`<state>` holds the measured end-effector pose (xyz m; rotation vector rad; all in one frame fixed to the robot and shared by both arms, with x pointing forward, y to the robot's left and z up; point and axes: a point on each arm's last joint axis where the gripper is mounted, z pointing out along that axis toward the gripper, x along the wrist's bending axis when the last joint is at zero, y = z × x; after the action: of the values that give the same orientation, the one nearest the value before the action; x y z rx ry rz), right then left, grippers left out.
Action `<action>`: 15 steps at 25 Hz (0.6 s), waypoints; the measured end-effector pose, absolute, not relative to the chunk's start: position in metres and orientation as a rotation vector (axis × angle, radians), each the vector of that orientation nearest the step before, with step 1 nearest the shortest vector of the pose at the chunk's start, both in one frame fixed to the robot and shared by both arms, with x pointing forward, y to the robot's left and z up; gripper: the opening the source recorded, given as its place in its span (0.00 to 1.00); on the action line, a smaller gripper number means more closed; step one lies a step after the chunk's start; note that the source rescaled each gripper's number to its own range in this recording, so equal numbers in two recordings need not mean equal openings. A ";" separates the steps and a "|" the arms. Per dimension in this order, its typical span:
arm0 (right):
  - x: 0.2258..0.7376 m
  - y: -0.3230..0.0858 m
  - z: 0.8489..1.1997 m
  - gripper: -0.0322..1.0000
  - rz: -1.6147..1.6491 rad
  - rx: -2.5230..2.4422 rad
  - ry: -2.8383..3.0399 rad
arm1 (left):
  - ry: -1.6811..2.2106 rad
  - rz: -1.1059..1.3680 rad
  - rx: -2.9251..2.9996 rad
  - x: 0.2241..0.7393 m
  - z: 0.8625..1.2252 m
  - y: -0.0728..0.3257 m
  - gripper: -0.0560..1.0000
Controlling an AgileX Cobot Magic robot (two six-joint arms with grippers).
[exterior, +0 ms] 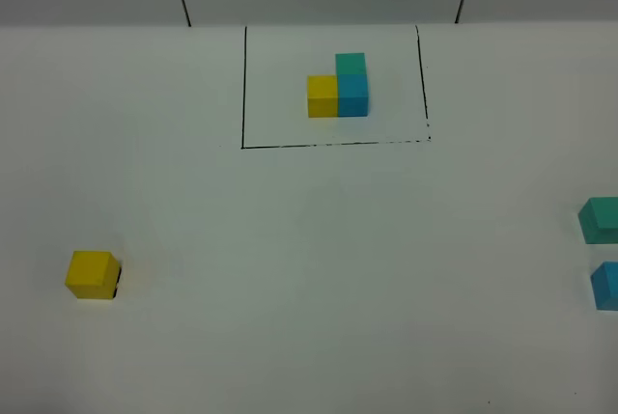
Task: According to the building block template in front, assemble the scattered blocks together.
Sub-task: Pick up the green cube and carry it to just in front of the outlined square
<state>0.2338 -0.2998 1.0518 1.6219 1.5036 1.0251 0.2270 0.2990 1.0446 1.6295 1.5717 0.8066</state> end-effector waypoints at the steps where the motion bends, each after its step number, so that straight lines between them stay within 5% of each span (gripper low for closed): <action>1: 0.234 -0.300 1.052 0.72 1.025 1.622 1.504 | 1.572 0.807 1.630 0.227 1.045 0.299 0.94; 15: 0.234 -0.300 1.052 0.72 1.025 1.622 1.504 | 1.572 0.807 1.630 0.227 1.045 0.299 0.91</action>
<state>0.2338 -0.2998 1.0518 1.6219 1.5036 1.0251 0.2270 0.2990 1.0446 1.6295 1.5717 0.8066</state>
